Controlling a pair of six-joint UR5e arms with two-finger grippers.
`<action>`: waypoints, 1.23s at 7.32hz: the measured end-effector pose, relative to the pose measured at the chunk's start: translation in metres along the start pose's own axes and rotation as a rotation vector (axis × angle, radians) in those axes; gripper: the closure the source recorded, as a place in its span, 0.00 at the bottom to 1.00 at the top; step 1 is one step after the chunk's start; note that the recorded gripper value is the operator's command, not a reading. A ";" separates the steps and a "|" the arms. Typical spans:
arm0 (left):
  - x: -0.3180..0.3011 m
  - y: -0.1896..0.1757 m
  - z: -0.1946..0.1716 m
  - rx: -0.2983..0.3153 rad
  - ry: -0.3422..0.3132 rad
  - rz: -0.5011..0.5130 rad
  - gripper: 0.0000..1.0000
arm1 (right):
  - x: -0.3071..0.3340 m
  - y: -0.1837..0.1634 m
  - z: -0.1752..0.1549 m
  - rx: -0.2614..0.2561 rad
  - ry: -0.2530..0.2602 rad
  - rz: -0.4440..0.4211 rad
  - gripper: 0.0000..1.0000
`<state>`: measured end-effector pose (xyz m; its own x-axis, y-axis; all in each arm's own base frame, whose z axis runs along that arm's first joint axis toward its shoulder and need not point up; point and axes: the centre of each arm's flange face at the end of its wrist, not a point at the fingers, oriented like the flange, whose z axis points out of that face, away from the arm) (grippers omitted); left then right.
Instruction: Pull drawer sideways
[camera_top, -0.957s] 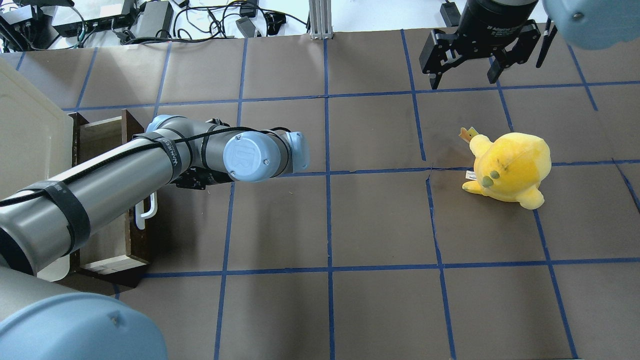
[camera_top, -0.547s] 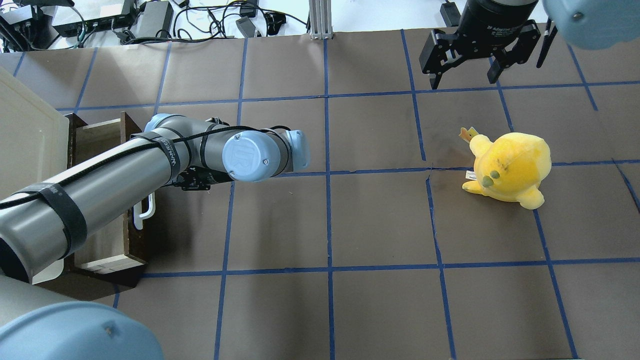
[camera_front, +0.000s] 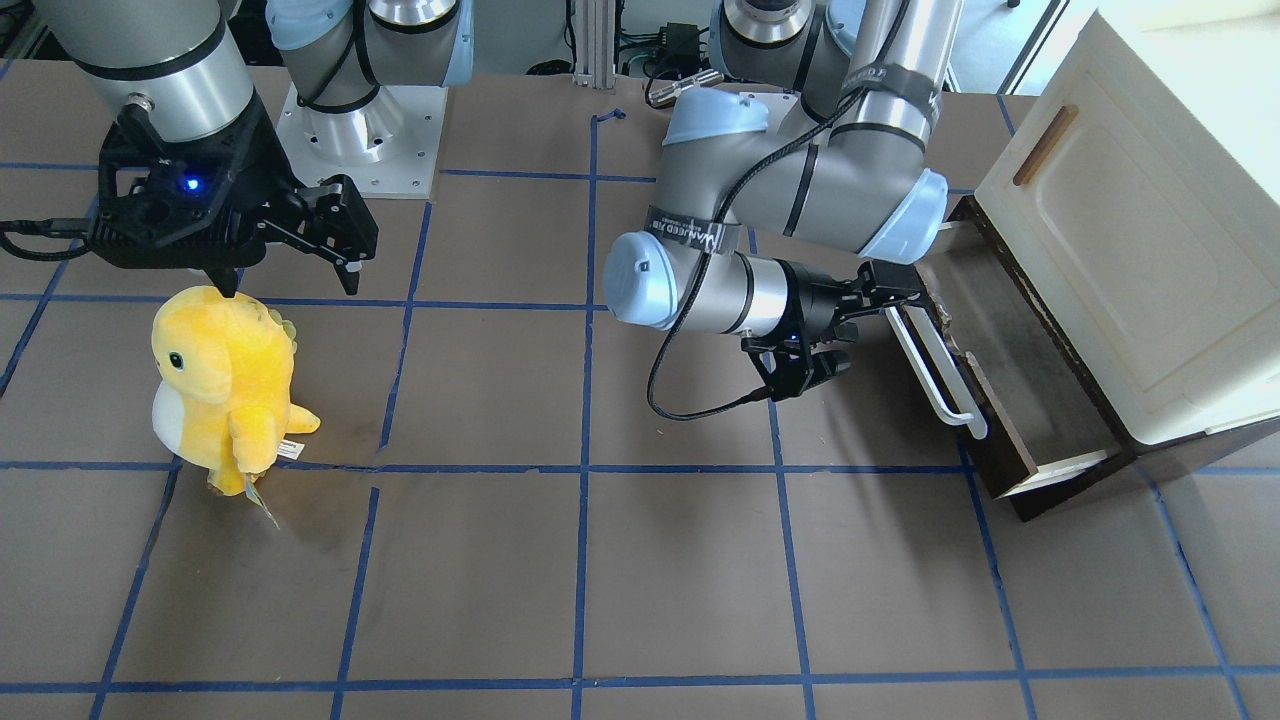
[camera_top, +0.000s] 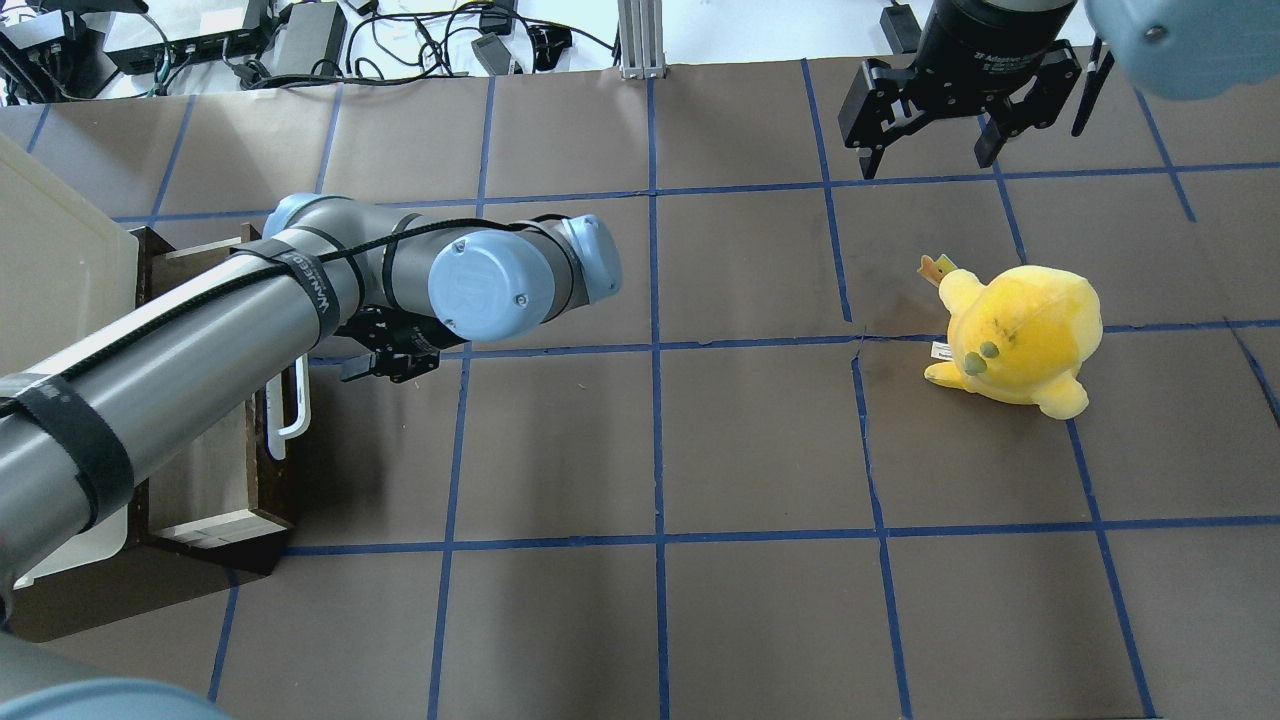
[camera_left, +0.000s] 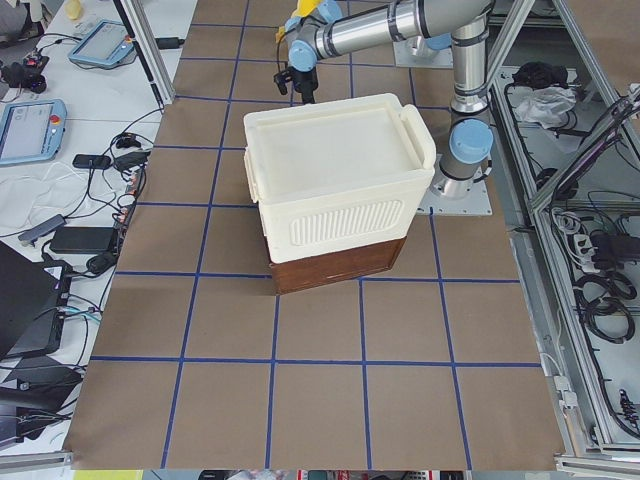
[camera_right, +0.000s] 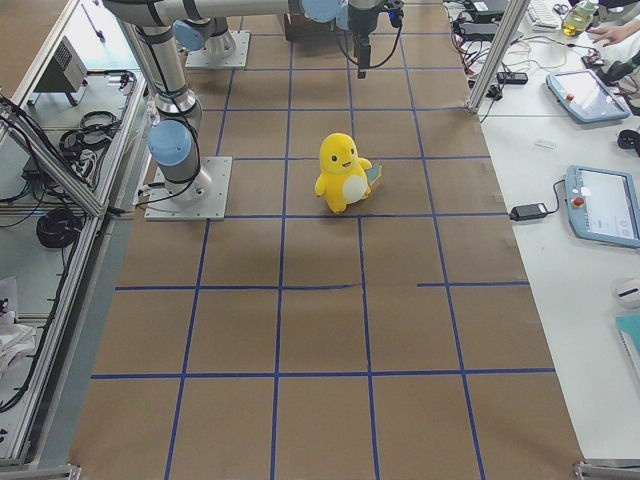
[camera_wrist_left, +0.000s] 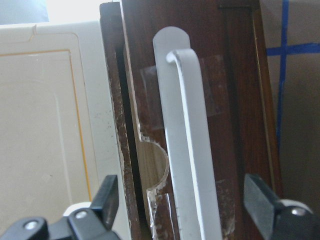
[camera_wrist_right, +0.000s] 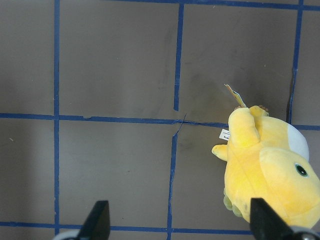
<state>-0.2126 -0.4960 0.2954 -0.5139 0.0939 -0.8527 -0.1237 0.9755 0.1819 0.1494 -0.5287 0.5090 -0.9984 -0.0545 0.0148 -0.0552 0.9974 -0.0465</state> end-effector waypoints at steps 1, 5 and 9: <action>-0.029 0.009 -0.027 -0.008 0.161 0.019 0.00 | 0.000 0.000 0.000 0.000 0.000 0.000 0.00; -0.127 0.064 -0.099 0.106 0.733 -0.018 0.00 | 0.000 0.000 0.000 0.000 0.001 0.000 0.00; -0.203 0.053 -0.053 0.224 0.993 0.019 0.00 | 0.000 0.000 0.000 0.000 0.000 0.000 0.00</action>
<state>-0.1598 -0.4741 0.5046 -0.9992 0.0017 -0.0406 0.0014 1.0000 0.0080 0.1494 -0.5288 0.5089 -0.9984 -0.0547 0.0147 -0.0553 0.9974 -0.0463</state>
